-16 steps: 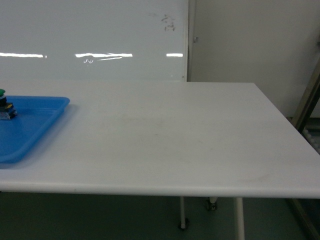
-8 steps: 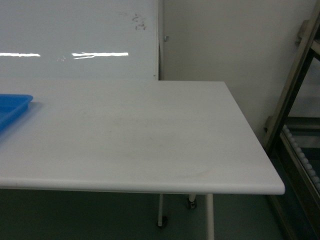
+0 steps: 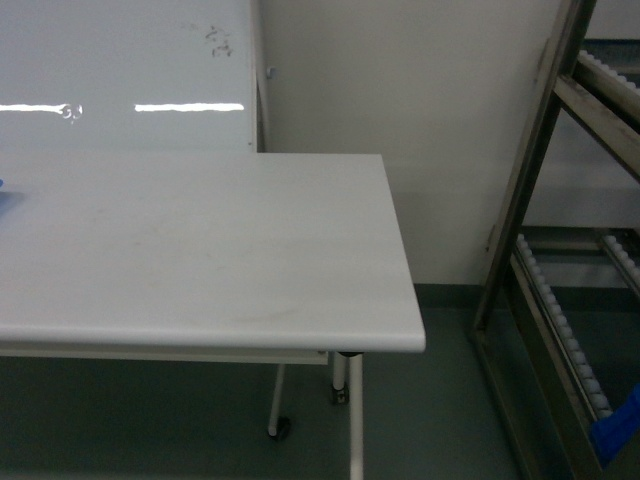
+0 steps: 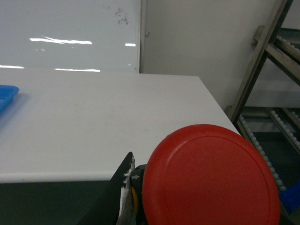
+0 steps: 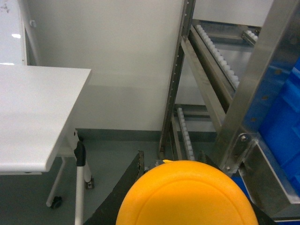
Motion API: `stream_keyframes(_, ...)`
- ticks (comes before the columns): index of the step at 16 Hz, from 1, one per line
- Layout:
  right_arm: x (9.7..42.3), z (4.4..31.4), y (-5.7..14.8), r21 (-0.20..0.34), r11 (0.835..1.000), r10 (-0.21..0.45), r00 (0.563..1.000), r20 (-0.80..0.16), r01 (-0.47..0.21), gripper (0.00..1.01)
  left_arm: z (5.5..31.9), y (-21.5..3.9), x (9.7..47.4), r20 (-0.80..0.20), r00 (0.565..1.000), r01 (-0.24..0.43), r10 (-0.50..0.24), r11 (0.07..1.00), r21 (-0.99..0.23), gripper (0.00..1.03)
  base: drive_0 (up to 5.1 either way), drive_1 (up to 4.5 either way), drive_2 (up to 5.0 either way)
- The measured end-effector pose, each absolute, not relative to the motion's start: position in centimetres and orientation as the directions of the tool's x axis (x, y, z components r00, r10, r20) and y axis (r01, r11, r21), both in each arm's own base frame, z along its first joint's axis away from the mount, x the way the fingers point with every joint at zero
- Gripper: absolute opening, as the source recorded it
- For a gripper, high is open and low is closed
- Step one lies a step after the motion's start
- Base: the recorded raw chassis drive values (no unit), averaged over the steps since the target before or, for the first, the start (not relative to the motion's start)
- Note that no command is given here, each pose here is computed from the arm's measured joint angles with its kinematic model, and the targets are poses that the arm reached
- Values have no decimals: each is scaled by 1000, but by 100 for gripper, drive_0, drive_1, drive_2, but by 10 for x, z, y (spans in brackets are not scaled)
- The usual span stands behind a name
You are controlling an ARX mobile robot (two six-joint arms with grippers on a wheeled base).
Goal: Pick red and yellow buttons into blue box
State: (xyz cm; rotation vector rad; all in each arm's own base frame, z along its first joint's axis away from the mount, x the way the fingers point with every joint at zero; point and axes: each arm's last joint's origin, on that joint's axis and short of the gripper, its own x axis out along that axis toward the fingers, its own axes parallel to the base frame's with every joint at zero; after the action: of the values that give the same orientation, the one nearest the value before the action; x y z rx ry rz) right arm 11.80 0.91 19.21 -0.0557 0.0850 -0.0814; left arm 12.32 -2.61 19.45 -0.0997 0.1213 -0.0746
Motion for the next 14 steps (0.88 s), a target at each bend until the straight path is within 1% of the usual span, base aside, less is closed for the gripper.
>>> stream_keyframes(14, 118, 192, 9, -59, 995, -84, 993, -81, 79, 28, 195, -26, 123, -115, 990, 69, -81, 992, -104, 34, 489, -334, -148)
